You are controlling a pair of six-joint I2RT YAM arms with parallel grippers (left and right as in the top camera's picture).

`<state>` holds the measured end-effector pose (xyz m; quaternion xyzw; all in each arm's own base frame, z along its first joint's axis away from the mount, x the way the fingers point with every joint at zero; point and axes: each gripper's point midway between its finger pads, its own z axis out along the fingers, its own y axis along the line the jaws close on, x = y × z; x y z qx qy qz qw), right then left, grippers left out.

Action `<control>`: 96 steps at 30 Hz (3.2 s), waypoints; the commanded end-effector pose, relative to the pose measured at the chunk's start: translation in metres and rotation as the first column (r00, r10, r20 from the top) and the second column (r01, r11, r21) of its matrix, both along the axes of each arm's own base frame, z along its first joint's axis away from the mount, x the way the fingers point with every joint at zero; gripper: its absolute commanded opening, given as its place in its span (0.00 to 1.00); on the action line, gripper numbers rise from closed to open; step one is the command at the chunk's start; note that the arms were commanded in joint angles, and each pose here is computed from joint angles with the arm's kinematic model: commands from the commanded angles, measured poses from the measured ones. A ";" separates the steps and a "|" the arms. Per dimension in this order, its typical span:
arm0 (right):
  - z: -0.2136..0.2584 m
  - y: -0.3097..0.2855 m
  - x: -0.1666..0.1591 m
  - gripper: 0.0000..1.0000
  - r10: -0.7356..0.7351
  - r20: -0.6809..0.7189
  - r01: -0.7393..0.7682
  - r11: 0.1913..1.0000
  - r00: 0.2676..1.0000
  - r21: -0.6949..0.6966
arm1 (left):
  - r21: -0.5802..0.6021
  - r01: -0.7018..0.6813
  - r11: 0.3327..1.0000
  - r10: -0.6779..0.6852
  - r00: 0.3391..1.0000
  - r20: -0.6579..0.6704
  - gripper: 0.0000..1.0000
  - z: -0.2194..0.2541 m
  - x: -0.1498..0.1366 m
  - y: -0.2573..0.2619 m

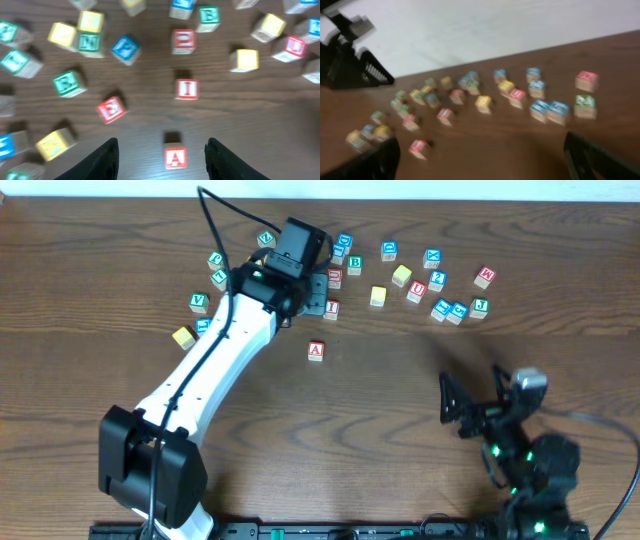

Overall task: Spell out AI2
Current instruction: 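Retract the left gripper and reach the right gripper to the red I block, then close the right gripper on the red I block and lift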

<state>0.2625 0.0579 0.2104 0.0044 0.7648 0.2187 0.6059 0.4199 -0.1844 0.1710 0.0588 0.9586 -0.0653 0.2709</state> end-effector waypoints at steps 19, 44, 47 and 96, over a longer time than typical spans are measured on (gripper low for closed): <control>0.050 0.142 0.172 0.99 0.428 -0.489 -0.503 0.864 0.760 -0.024 | 0.057 -0.318 0.947 0.315 0.948 0.049 0.56 0.059 -0.007 0.156; -0.095 0.250 0.241 0.84 0.141 -0.682 -0.363 0.911 0.717 -0.193 | 0.155 -0.533 0.832 0.537 0.843 0.017 0.56 0.052 -0.028 0.256; -0.109 0.245 0.245 0.80 0.062 -0.692 -0.290 0.932 0.719 -0.217 | 0.155 -0.533 0.832 0.537 0.843 0.016 0.69 0.052 -0.028 0.256; -0.195 0.214 0.202 0.47 -0.217 -0.787 -0.130 0.927 0.577 -0.351 | 0.155 -0.533 0.832 0.537 0.843 0.016 0.98 0.052 -0.028 0.256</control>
